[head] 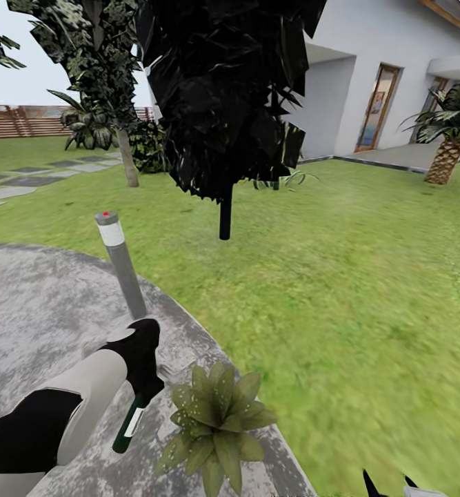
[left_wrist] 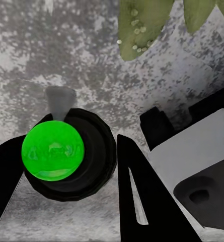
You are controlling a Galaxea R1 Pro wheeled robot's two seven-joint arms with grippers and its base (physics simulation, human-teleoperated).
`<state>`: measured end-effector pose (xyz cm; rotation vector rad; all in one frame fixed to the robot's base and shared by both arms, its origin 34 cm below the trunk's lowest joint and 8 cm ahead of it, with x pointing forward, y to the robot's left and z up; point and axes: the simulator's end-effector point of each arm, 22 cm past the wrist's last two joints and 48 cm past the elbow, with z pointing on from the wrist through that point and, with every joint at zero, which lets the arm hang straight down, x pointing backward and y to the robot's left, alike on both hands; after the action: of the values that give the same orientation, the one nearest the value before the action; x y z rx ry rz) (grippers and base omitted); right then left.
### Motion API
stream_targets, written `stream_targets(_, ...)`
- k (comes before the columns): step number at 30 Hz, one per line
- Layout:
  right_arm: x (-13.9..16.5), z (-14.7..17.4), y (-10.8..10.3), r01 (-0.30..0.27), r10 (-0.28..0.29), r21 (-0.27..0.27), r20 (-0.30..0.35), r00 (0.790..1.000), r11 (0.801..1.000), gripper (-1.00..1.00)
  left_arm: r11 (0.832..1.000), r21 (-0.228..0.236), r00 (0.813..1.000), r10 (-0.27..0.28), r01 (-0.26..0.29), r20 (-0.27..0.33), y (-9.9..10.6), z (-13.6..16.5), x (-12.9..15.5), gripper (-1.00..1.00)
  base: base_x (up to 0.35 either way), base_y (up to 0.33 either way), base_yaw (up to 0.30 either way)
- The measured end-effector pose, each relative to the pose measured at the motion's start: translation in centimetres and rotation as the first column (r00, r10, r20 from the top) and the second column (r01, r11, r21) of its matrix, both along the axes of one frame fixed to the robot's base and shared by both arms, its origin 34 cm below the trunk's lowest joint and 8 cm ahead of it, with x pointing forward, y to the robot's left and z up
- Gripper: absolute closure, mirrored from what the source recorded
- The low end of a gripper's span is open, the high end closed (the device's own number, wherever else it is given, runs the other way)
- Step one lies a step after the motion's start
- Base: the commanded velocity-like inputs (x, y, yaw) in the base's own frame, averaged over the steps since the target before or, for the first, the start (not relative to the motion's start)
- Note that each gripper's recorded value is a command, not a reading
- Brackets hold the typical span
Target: Pick up the pesticide atomizer in the garden and spray insectifuge to fully cover both potted plants in the garden.
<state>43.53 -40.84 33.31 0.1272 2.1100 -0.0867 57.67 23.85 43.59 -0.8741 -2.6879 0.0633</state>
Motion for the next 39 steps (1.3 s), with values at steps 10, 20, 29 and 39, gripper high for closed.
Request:
stream_targets(10,0.0,0.0,0.0,0.000,0.000,0.000,0.000,1.000,1.000,-1.00,0.996,-0.059,0.998,-0.062,0.064,0.033,-5.6,1.1,1.1,1.00,0.009,0.014,-0.020)
stream_targets(20,0.0,0.0,0.0,0.000,0.000,0.000,0.000,1.000,1.000,-1.00,0.999,0.001,0.999,-0.048,0.048,-0.009,-1.4,-0.5,-0.7,1.00,0.035,0.037,0.000)
stream_targets(29,0.0,0.0,0.0,0.000,0.000,0.000,0.000,1.000,1.000,-1.00,0.999,-0.004,0.999,-0.051,0.051,-0.017,-1.8,-0.7,-1.1,1.00,0.167,0.128,0.000)
stream_targets(39,0.0,0.0,0.0,0.000,0.000,0.000,0.000,1.000,1.000,-1.00,0.992,-0.072,0.994,-0.105,0.103,-0.024,-7.3,-0.8,-2.1,1.00,0.013,0.010,0.000)
